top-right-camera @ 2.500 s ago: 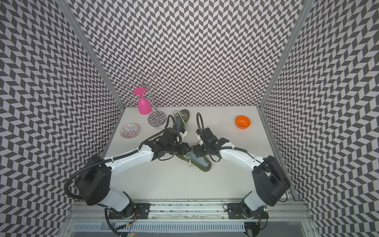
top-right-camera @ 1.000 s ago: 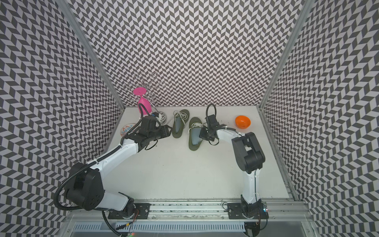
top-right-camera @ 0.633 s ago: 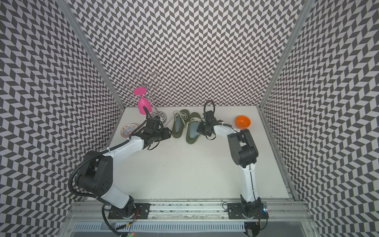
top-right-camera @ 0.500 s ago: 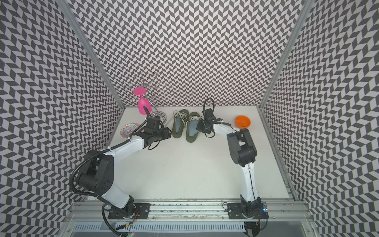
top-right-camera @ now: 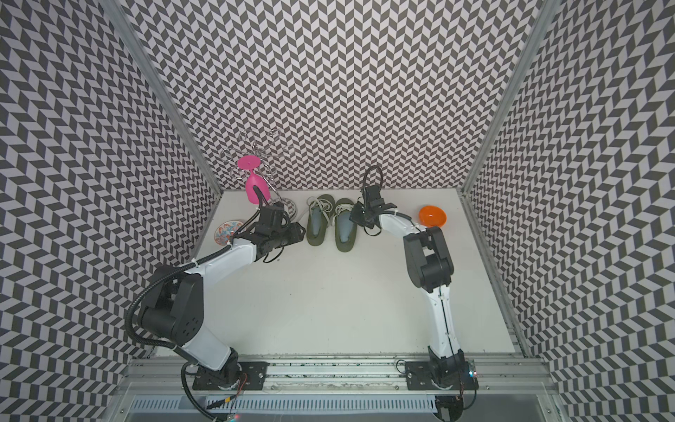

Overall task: Insert the insole into the shoe
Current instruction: Move the shoe to the center of the board.

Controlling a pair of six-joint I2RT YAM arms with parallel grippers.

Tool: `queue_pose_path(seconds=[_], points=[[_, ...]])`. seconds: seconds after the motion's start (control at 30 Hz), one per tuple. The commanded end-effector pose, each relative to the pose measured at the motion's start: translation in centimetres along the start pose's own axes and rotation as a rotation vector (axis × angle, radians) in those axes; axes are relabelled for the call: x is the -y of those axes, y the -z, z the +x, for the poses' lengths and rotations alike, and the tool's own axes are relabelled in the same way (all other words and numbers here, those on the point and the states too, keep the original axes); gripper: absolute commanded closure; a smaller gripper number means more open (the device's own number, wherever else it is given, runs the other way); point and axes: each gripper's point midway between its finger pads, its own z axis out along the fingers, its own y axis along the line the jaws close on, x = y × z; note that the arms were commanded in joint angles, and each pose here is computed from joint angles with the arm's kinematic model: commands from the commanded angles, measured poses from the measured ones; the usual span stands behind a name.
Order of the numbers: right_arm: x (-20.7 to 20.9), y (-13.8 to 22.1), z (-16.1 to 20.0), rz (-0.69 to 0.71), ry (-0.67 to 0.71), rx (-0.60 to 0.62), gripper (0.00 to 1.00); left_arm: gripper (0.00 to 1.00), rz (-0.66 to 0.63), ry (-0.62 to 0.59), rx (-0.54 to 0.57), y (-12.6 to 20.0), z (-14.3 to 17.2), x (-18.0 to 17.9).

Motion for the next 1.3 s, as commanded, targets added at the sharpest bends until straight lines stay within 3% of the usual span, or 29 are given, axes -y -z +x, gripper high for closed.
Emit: queue_pose_path(seconds=[0.0, 0.3, 0.6, 0.7, 0.87, 0.9, 0.93, 0.97, 1.0, 1.17, 1.27], points=[[0.4, -0.6, -1.0, 0.007, -0.029, 0.036, 0.91, 0.49, 0.021, -0.003, 0.040, 0.3, -1.3, 0.5], [0.2, -0.7, -3.1, 0.003, -0.070, 0.092, 0.92, 0.49, 0.013, -0.005, 0.041, 0.5, -1.0, 0.2], [-0.9, -0.4, -2.6, -0.049, -0.058, 0.063, 0.88, 0.49, 0.005, 0.001, 0.045, 0.7, -1.1, -0.2], [-1.0, 0.7, -1.2, -0.064, -0.021, 0.032, 0.68, 0.49, 0.004, 0.000, 0.051, 1.1, -1.1, -0.3], [-0.3, 4.9, 0.0, -0.064, 0.036, 0.060, 0.46, 0.46, 0.011, -0.034, 0.066, 1.9, -1.3, -0.3], [-0.3, 5.8, 0.2, -0.063, 0.055, 0.062, 0.42, 0.41, 0.012, -0.046, 0.078, 2.2, -1.5, -0.2], [-0.2, 7.0, 0.5, -0.061, 0.078, 0.065, 0.37, 0.02, 0.023, -0.066, 0.094, 2.6, -1.6, 0.0], [-0.2, 8.3, 0.7, -0.058, 0.105, 0.077, 0.29, 0.00, 0.030, -0.083, 0.115, 3.2, -1.8, 0.0], [0.0, 9.5, 0.8, -0.050, 0.127, 0.094, 0.01, 0.00, 0.029, -0.093, 0.132, 3.7, -1.9, 0.0], [1.5, 15.5, 0.6, -0.016, 0.225, 0.245, 0.00, 0.00, -0.043, -0.150, 0.252, 6.5, -2.2, -2.1], [4.0, 18.6, -0.9, 0.129, 0.315, 0.394, 0.00, 0.00, -0.165, -0.227, 0.384, 8.8, -2.7, -4.8]])
